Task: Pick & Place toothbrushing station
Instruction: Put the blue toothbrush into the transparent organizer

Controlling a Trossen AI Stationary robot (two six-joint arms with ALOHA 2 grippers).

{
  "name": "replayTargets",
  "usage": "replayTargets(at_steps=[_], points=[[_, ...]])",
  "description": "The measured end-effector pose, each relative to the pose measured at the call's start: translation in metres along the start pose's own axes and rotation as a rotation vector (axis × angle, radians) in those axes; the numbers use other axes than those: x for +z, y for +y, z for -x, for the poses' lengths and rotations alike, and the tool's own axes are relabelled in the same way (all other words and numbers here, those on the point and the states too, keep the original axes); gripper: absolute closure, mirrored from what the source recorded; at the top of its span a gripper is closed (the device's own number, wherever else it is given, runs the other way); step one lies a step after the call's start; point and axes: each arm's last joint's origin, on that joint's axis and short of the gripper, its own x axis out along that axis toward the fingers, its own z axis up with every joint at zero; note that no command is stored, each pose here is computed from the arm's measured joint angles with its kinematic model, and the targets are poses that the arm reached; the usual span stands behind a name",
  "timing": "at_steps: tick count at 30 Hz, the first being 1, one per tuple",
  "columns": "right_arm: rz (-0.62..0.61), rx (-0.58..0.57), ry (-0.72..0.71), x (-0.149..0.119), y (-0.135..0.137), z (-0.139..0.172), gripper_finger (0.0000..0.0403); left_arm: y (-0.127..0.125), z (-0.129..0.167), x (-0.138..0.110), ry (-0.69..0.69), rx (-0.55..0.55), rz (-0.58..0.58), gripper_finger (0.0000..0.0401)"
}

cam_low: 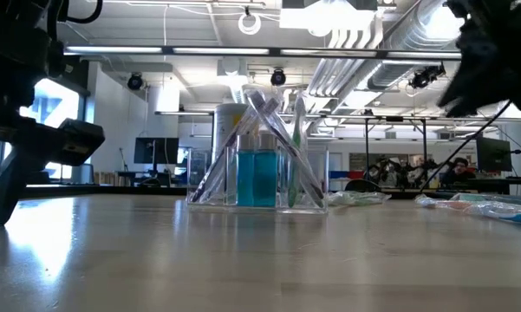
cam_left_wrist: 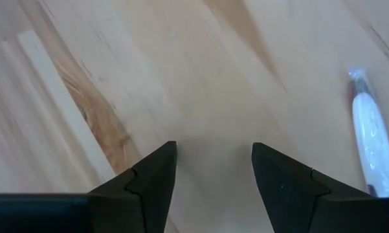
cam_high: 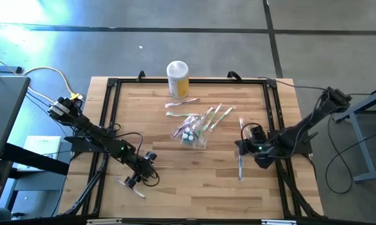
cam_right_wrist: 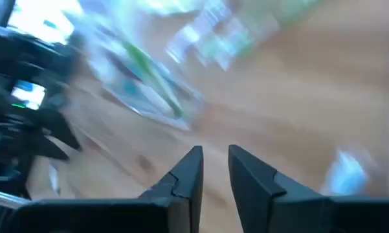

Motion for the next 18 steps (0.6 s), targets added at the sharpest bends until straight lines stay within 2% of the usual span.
replayTargets(at_steps=[6,10,13,16,18], points=[[0.309,0.118,-0.257,-0.01,0.021,-0.011,0.0335,0.0,0.0,0.001,-0.014,0.008,-0.001,0.0203],[0.416,0.113,-0.345,-0.014,0.03,-0.024,0.0335,0.0,0.0,0.001,-0.018,0.012,-0.002,0.0203],[0.485,0.078,-0.373,-0.011,0.033,-0.033,0.0335,0.0,0.0,0.001,-0.018,0.012,-0.003,0.0203],[0.578,0.053,-0.332,-0.01,0.032,-0.038,0.0335,0.0,0.0,0.001,-0.017,0.013,-0.005,0.0203],[0.594,0.056,-0.299,-0.007,0.033,-0.041,0.0335,0.0,0.0,0.001,-0.013,0.013,-0.005,0.0203]])
